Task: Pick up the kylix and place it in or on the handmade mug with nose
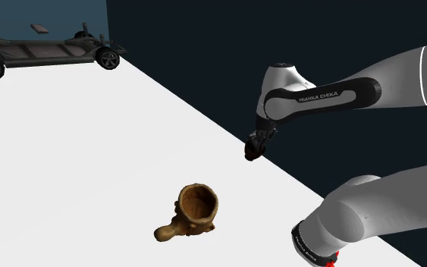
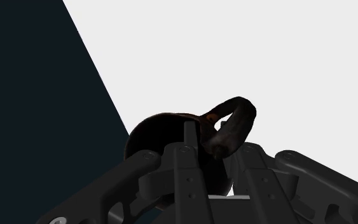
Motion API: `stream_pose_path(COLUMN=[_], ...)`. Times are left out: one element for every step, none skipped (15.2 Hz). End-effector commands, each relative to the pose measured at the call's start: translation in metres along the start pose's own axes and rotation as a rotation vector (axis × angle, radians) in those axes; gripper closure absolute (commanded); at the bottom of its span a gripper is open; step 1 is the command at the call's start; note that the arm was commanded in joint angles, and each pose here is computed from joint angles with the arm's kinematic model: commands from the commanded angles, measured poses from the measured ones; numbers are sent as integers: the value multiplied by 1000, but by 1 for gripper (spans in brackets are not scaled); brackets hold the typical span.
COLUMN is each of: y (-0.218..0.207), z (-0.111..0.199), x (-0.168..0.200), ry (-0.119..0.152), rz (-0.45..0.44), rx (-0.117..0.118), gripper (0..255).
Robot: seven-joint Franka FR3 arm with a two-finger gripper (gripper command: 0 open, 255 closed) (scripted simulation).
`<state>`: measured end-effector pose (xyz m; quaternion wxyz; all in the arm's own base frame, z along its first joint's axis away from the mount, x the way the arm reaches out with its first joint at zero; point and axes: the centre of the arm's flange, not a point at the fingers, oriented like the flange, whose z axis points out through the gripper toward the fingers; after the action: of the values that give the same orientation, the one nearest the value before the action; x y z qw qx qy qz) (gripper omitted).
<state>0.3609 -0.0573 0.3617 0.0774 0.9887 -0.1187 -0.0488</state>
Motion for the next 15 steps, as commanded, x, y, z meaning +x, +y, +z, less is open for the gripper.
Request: stream_pose_path(y=[0,0,0,0,0,0,1,2,3,3,4,5,6,7,8], z=[0,0,0,0,0,0,-5,-10,-15,-21,-26,-31,-36,-41,-47], x=[0,0,0,0,0,0,-1,-1,-1,-2,-2,-3,-3,-3,-4], ry=[0,0,0,0,0,0,0,0,0,0,0,0,0,0,0], rz=[0,0,0,0,0,0,0,0,0,0,0,0,0,0,0], rx=[0,0,0,0,0,0,0,0,0,0,0,0,0,0,0], gripper=[255,255,255,255,255,255,255,255,255,255,255,255,255,255,255])
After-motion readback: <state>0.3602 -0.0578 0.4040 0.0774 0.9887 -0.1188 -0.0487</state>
